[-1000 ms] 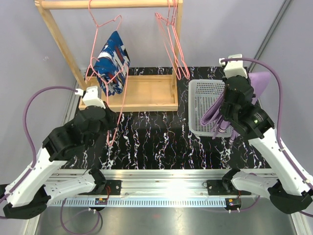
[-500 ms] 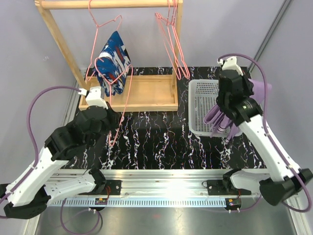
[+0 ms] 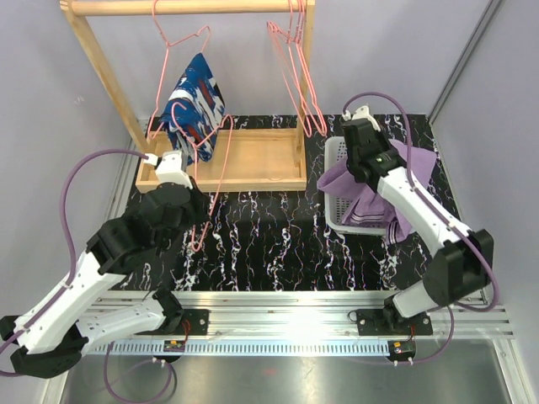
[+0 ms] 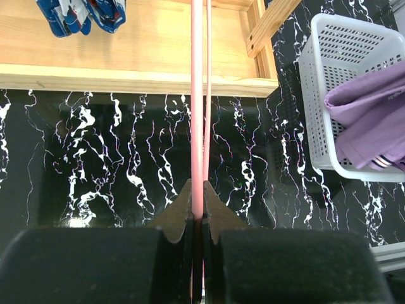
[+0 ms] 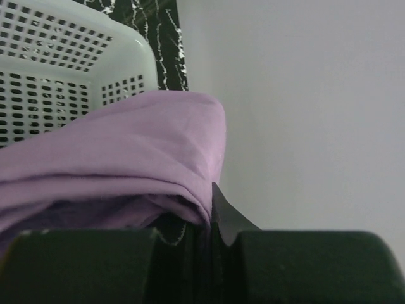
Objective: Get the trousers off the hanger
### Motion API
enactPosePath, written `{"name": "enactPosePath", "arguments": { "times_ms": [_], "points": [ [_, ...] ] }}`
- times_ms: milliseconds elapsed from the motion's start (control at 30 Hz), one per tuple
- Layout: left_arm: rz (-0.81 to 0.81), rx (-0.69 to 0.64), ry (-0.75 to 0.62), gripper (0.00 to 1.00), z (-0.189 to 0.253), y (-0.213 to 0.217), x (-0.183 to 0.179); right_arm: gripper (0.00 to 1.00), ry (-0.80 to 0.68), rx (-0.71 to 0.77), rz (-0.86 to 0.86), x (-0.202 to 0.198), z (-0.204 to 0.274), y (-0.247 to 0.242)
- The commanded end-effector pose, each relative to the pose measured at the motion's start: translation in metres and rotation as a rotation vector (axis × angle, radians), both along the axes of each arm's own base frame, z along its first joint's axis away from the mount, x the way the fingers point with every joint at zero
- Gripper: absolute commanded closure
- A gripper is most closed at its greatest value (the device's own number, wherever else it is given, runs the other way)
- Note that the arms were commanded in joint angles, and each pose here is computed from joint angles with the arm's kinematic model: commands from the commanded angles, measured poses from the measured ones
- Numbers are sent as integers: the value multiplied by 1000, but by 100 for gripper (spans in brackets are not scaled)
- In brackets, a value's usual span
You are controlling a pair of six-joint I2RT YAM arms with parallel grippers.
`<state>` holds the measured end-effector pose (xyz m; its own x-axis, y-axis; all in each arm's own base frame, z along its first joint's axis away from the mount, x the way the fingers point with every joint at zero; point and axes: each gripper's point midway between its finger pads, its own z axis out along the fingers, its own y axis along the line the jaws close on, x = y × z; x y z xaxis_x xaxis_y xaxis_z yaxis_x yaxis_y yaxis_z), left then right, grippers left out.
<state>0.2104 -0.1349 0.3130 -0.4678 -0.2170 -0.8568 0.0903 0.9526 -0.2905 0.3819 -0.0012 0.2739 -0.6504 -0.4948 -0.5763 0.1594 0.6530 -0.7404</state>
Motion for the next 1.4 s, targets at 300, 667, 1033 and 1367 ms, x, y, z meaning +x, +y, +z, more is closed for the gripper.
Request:
{"name": "enactPosePath", "arguments": {
  "times_ms": [300, 667, 1033, 1367],
  "points": [
    [-11, -56, -44, 100, 11, -2, 7, 100, -54, 205, -23, 62, -37, 43],
    [-6, -76, -46, 100, 10, 3, 2, 100, -332, 287, -75, 75, 15, 34],
    [1, -70, -45, 100, 11, 10, -3, 100, -517, 475, -87, 54, 55, 32],
    [-28, -126, -51, 100, 15, 2, -5, 100, -680, 626, 238, -28, 190, 33]
  ]
}}
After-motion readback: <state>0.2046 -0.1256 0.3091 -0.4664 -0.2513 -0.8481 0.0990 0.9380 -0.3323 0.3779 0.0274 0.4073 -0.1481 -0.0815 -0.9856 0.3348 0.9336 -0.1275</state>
